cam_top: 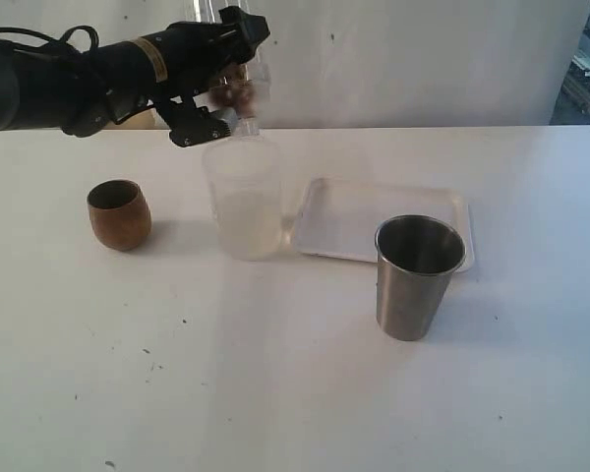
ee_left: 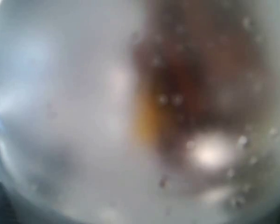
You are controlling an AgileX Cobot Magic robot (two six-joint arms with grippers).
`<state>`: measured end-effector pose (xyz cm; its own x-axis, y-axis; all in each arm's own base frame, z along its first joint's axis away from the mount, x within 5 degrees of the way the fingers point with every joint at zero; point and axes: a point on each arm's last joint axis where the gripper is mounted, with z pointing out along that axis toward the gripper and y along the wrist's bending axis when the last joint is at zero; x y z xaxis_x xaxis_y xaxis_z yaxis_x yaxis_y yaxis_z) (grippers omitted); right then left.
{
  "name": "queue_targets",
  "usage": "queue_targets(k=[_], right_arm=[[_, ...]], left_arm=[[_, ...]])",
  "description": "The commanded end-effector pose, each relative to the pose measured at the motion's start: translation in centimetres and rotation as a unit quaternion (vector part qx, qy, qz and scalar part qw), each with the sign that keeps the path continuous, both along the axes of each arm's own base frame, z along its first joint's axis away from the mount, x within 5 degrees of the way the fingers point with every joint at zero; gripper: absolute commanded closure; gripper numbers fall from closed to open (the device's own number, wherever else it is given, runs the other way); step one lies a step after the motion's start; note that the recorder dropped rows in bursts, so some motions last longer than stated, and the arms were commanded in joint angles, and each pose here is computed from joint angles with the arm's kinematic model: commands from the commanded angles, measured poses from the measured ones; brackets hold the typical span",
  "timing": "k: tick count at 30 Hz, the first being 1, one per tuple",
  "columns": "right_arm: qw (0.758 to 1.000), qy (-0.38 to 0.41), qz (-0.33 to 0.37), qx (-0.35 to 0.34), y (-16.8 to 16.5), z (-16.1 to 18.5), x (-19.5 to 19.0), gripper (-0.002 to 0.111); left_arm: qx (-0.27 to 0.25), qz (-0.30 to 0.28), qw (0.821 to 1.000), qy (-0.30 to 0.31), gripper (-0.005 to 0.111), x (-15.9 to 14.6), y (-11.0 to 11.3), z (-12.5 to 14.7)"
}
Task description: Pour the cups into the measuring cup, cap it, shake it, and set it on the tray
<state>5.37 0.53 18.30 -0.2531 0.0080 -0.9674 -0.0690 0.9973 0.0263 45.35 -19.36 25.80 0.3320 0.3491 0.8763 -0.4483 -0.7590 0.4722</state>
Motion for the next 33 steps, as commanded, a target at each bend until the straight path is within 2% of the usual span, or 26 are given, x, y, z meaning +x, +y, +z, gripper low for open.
queue_targets(k=[1, 33], right_arm=[[1.000, -0.004, -0.002, 0.003, -0.01, 0.00, -0.02, 0.106], [1.000, -0.004, -0.002, 0.003, -0.01, 0.00, -0.02, 0.106]], left_arm=[[-0.016, -0.010, 1.000, -0.021, 0.107, -0.21, -0.18, 1.21], [-0.010, -0.008, 1.000, -0.013, 0.107, -0.30, -0.41, 1.02]])
